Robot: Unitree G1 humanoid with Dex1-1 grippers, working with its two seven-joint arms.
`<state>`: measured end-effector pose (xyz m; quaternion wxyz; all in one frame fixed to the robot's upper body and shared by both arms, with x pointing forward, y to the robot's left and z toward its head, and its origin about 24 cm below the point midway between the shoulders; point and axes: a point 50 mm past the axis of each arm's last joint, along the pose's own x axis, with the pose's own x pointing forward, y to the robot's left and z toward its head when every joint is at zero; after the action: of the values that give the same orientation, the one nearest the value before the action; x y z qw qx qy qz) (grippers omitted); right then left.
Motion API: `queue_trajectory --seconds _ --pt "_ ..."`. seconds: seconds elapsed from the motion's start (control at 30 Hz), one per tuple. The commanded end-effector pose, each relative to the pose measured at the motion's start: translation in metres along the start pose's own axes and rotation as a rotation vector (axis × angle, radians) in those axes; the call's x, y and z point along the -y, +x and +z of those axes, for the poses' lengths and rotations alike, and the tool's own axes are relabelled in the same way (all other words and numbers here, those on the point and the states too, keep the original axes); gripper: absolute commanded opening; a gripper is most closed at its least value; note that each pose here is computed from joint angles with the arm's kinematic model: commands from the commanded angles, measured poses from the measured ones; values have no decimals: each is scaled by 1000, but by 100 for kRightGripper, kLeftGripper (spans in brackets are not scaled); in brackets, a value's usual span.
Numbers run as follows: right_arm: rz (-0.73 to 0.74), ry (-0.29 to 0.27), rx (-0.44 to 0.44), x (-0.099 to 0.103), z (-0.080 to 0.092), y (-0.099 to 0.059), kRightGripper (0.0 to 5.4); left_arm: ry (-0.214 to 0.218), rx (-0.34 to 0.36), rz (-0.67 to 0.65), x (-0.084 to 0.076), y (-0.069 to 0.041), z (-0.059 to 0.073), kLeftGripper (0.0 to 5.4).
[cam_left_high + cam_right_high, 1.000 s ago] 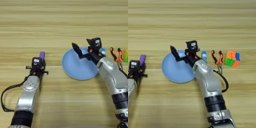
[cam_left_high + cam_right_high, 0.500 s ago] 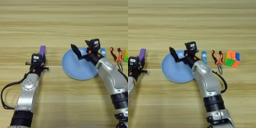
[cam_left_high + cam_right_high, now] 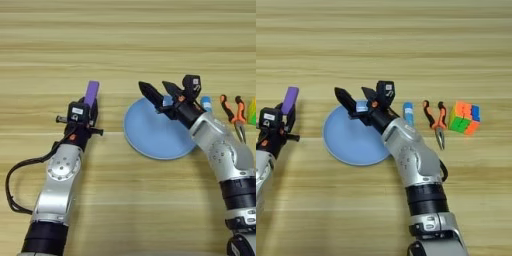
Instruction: Move the objects on the table
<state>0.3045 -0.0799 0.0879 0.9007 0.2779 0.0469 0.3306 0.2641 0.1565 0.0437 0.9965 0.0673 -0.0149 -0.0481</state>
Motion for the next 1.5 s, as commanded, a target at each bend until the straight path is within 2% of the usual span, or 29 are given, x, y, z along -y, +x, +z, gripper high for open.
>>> queue_trajectory --seconds 0.03,0.43,0.57,1.07,1.5 --pt "37 35 -10 -5 2 9 540 22 26 -24 3 0 5 137" --pt "136 193 -67 -15 -3 22 540 36 63 -120 20 0 12 137" --pt "132 186 -73 -16 -6 27 540 42 75 -138 25 0 15 137" --pt "147 243 -60 -18 -7 44 540 64 115 -238 43 -6 21 137" --pt "177 279 -54 -25 -6 52 540 63 110 -251 44 -7 20 137"
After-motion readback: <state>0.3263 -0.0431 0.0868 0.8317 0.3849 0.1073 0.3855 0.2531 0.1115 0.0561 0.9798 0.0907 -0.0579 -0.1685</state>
